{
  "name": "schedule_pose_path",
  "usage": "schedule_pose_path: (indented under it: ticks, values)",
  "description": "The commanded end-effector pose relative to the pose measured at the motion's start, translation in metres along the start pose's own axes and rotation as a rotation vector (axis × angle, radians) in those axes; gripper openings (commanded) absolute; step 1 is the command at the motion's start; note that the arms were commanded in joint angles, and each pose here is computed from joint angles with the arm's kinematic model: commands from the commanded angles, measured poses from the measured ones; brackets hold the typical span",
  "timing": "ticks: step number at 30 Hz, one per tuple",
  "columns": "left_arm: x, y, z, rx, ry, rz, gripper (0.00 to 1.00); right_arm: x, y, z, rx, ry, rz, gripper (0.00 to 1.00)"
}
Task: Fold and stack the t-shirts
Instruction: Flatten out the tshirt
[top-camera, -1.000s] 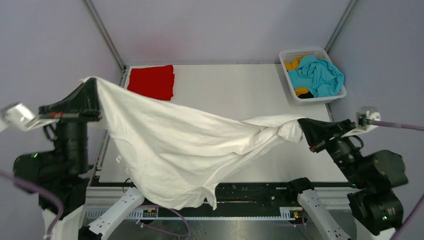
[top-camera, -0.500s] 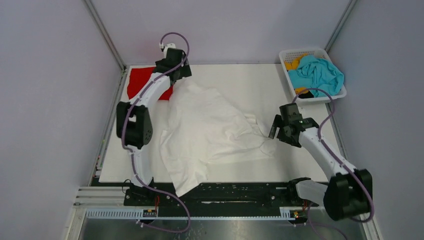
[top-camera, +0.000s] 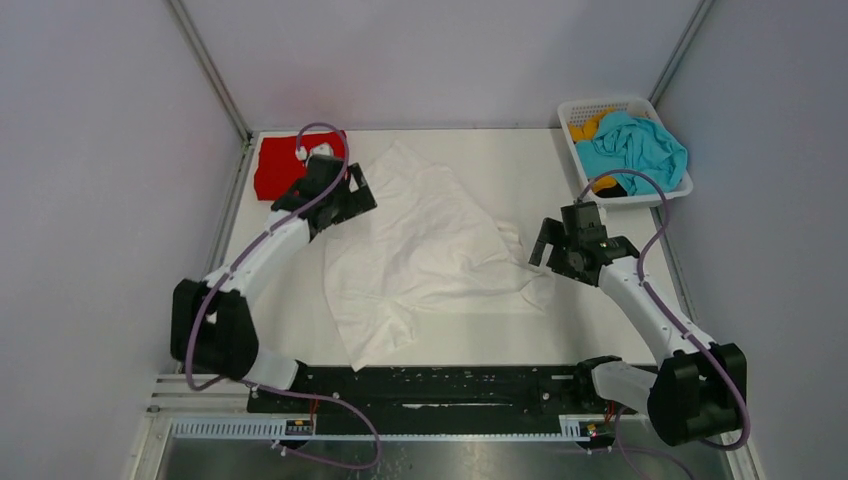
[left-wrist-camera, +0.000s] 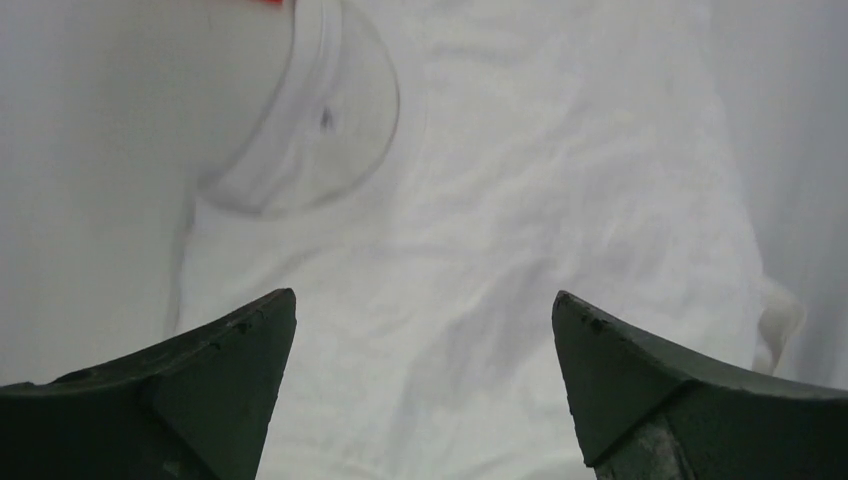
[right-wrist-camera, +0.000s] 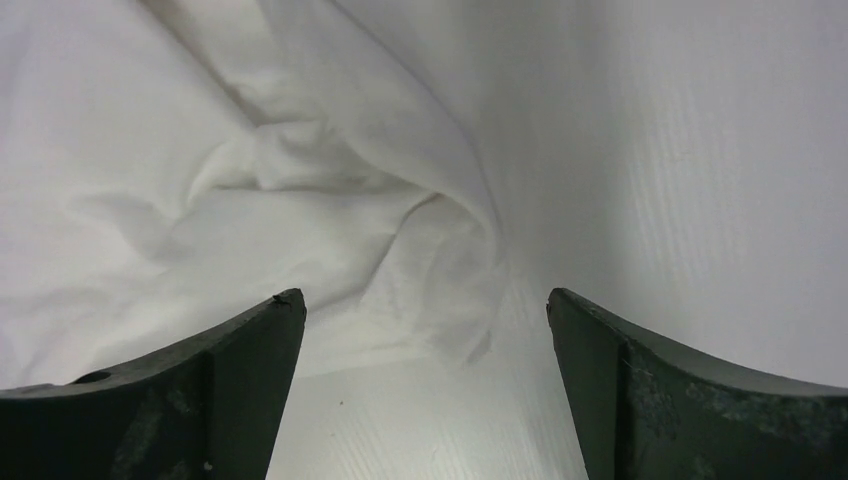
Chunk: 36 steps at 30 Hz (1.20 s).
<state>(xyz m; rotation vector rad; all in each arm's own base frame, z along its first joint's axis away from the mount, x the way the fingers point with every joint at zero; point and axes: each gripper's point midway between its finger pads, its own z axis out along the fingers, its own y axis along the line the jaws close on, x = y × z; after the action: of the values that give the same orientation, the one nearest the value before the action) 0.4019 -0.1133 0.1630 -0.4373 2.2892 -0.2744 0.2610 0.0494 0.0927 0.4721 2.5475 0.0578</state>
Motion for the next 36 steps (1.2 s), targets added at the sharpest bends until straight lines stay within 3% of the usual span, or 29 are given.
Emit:
schedule_pose_path:
  ticks: [1, 7, 13, 18, 27, 32, 36]
  values:
    - [0.066, -0.006, -0.023, 0.092, 0.069, -0.053, 0.99, 0.002, 0.040, -0.011, -0.225, -0.034, -0.050, 0.99]
    - [0.149, -0.008, -0.037, 0.199, 0.194, -0.071, 0.99, 0.033, 0.080, -0.006, -0.377, 0.053, -0.073, 1.00]
    - [0.177, -0.004, -0.011, 0.180, 0.262, -0.074, 0.99, 0.060, 0.084, 0.028, -0.314, 0.182, -0.059, 0.99]
    - [0.176, -0.004, 0.025, 0.112, 0.287, -0.066, 0.99, 0.054, 0.075, 0.049, -0.211, 0.179, -0.082, 0.99]
    - [0.128, -0.013, 0.094, 0.091, 0.306, -0.122, 0.99, 0.007, 0.069, 0.082, -0.005, 0.099, -0.157, 1.00]
    - [0.104, -0.028, 0.070, 0.155, 0.261, -0.098, 0.99, -0.007, 0.061, 0.063, 0.034, 0.060, -0.167, 0.99]
    - [0.111, -0.013, 0.027, 0.143, 0.224, -0.101, 0.99, 0.002, 0.046, 0.050, 0.043, 0.050, -0.193, 1.00]
